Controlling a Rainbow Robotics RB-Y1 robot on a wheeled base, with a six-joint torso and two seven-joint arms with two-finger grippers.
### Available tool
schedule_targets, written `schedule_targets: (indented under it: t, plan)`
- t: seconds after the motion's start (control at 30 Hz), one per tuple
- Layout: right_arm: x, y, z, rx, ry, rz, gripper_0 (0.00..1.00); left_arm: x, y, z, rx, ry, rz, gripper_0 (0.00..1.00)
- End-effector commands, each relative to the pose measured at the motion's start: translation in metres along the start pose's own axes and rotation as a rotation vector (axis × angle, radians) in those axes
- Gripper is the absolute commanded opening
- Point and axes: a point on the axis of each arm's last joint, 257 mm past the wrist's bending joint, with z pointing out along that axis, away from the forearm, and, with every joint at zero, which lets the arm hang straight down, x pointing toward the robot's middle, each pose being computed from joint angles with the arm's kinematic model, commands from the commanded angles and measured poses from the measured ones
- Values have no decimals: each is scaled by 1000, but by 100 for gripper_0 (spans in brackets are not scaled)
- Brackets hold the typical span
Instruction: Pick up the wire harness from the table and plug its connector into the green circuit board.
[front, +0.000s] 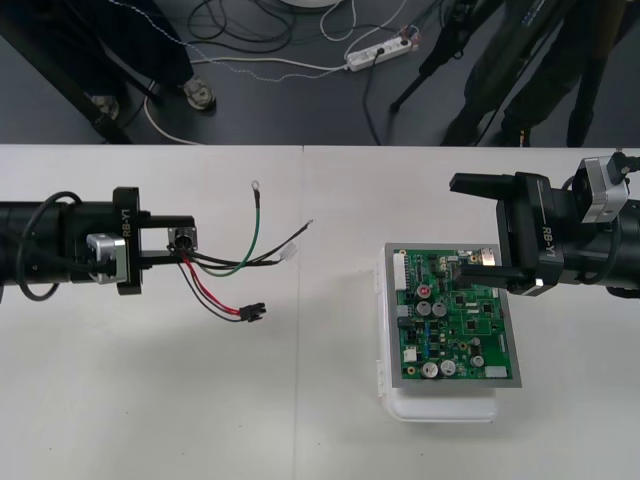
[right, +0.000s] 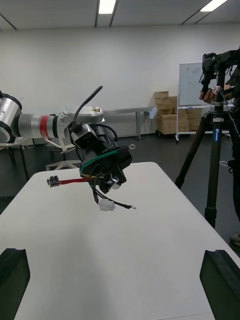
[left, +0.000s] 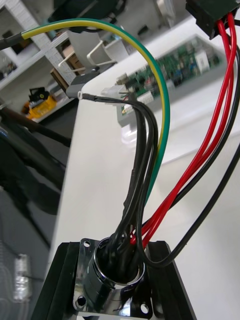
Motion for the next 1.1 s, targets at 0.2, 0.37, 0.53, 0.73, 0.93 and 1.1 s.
schedule_targets:
  t: [0.2, 0.37, 0.53, 0.73, 0.93, 1.1]
  plan:
    - [-13, 3, -6, -12, 11, -84, 100, -39, -43, 28, 73, -174, -318, 0]
    - [-15, 4, -5, -14, 8, -85, 100, -52, -63, 41, 138, -217, -457, 0]
    - [-18, 5, -5, -18, 1, -87, 100, -66, -78, 47, 182, -260, -604, 0]
    - [-19, 5, -5, -19, -2, -85, 100, -85, -96, 54, 245, -277, -753, 0]
    - [-18, 5, -5, -19, 2, -84, 100, -105, -105, 57, 326, -281, -889, 0]
    - [-17, 5, -5, -18, 5, -74, 100, -121, -106, 56, 401, -270, -981, 0]
